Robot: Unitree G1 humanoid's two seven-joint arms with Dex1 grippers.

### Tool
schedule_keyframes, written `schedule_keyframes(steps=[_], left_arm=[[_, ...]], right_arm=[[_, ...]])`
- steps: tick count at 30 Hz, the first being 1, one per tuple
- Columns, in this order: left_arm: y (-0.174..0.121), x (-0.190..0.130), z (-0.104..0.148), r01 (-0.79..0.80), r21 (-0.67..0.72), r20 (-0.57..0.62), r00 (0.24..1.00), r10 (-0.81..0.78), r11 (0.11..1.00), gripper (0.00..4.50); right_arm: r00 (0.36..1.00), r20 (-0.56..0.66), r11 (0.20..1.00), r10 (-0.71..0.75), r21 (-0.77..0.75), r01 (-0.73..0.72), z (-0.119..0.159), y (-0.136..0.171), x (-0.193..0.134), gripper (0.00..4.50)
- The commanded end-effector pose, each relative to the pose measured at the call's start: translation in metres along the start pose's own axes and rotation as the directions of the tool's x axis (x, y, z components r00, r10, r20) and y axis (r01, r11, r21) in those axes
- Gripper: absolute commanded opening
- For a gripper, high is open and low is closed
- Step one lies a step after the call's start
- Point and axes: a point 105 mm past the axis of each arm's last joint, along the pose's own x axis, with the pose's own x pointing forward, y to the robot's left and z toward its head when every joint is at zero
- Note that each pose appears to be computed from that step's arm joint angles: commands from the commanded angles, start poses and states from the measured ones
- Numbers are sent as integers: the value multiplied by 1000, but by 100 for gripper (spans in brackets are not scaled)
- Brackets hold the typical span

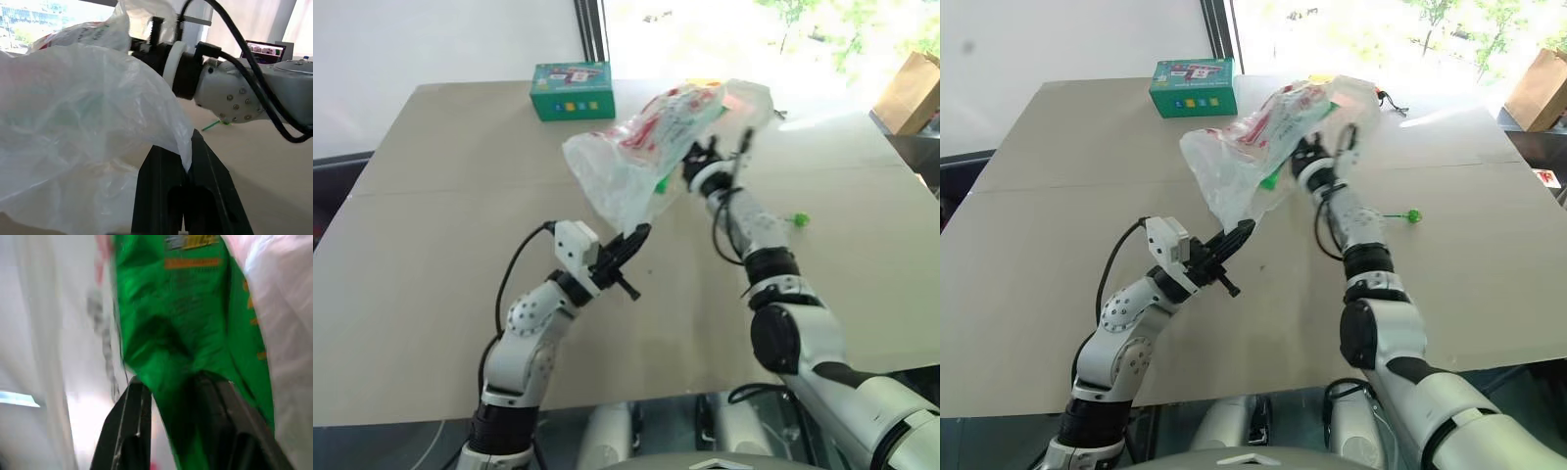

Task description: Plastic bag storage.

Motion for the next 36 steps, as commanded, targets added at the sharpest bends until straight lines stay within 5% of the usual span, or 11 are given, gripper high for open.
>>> schedule_keyframes(steps=[1,2,9,12,16,21,26,36], left_arm=[[1,0,8,-12,27,34,999,11,1000,0],[1,-1,8,-17,29,34,999,16,999,0],[9,-2,13,-88,-10,70,994,89,996,0],[12,1,16,-103,-27,87,991,105,994,0],[14,3,20,-103,-35,95,990,106,994,0],[16,3,20,-95,-32,87,991,97,995,0],[16,2,17,-101,-40,76,992,103,994,0],[16,1,16,-119,-31,71,990,120,992,0]], right_arm=[[984,-173,948,-47,-319,-11,-29,-3,-12,290],[984,-168,946,-61,-323,4,-23,-10,-20,325],[968,-238,818,-83,-571,-70,14,-46,-102,325],[971,-240,671,2,-719,-179,55,-27,-159,325],[953,-178,367,-246,-927,-79,99,-63,-197,325],[908,-155,245,-390,-968,-60,136,-86,-216,325],[906,-122,336,-405,-942,23,150,-108,-217,325],[843,-209,459,-495,-887,50,135,-145,-241,325]])
